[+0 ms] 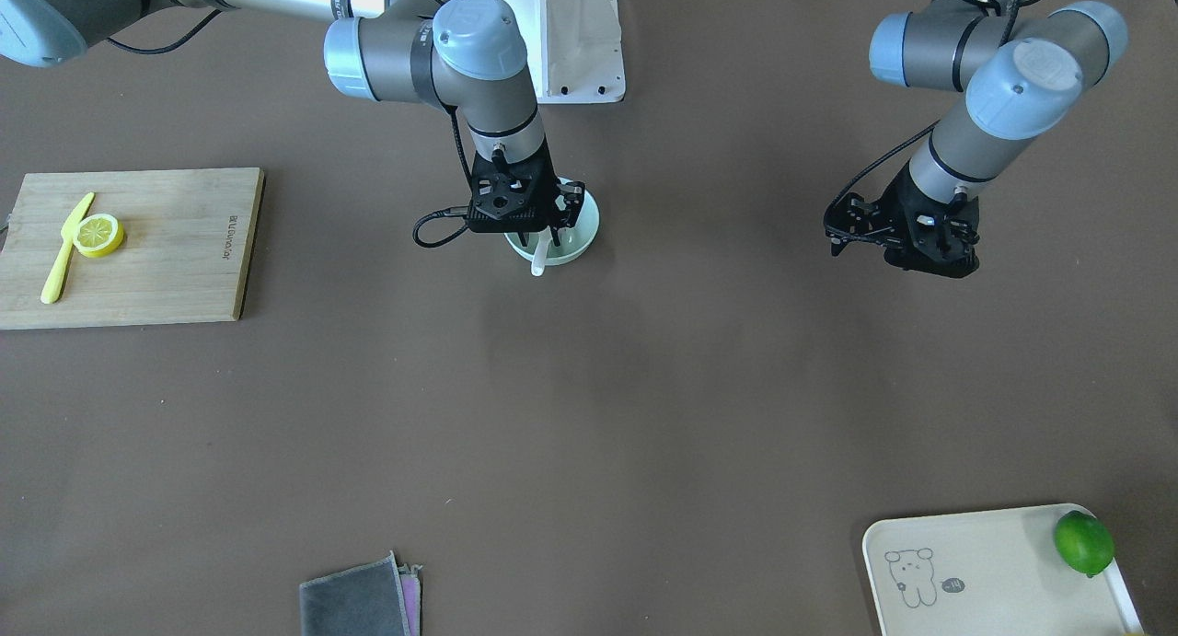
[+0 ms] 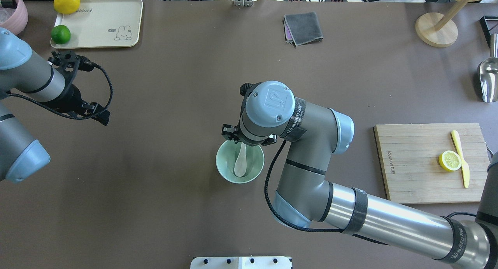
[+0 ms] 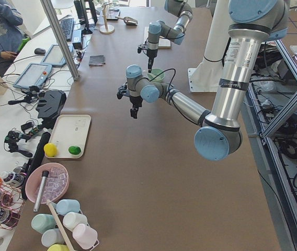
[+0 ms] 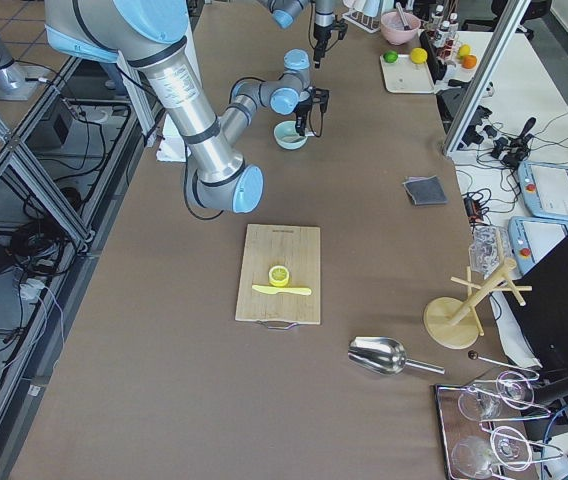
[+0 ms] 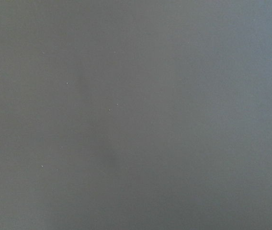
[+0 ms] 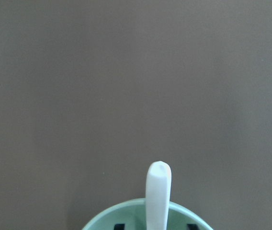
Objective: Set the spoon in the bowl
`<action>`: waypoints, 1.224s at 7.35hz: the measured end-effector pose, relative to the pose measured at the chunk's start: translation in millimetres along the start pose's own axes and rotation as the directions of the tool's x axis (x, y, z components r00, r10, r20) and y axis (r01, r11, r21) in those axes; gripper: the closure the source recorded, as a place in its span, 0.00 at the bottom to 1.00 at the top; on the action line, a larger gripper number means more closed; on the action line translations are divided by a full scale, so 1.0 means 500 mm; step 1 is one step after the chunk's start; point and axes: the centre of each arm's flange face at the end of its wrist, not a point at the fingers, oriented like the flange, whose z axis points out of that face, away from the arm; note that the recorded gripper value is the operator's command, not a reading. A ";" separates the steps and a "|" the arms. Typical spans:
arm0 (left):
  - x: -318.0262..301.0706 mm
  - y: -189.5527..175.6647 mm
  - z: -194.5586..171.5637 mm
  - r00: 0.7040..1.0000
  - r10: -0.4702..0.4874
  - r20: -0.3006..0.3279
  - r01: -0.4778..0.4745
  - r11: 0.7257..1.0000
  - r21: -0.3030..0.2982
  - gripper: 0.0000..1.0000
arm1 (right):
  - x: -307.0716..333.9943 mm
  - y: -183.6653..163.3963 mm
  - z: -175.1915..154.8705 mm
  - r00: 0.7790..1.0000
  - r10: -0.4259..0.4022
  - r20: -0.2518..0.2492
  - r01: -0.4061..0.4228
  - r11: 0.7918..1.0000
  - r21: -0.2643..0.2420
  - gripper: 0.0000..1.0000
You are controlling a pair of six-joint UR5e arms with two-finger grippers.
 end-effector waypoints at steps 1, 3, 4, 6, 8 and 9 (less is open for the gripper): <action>0.000 0.000 -0.001 1.000 0.000 0.000 0.000 1.000 0.000 0.03 | 0.017 -0.015 -0.015 1.000 0.004 0.004 -0.004 1.000 0.003 0.00; -0.017 -0.010 -0.020 1.000 -0.015 0.005 0.015 1.000 0.016 0.03 | 0.141 -0.086 -0.081 1.000 -0.013 0.011 0.014 1.000 -0.007 0.00; -0.041 -0.020 -0.038 1.000 -0.026 0.010 0.026 0.999 0.029 0.03 | 0.240 -0.143 -0.117 0.999 -0.052 0.003 0.052 0.999 -0.017 0.00; -0.139 -0.019 -0.083 1.000 -0.028 -0.003 0.028 0.999 0.031 0.03 | 0.464 -0.272 -0.184 0.988 -0.155 -0.025 0.154 0.987 -0.046 0.00; -0.289 0.021 -0.127 1.000 0.016 -0.001 -0.016 0.999 0.036 0.02 | 0.714 -0.385 -0.239 0.970 -0.237 -0.061 0.232 0.970 -0.071 0.00; -0.360 0.050 -0.142 1.000 0.029 0.009 -0.029 0.999 0.039 0.02 | 0.834 -0.425 -0.258 0.961 -0.266 -0.078 0.260 0.962 -0.084 0.00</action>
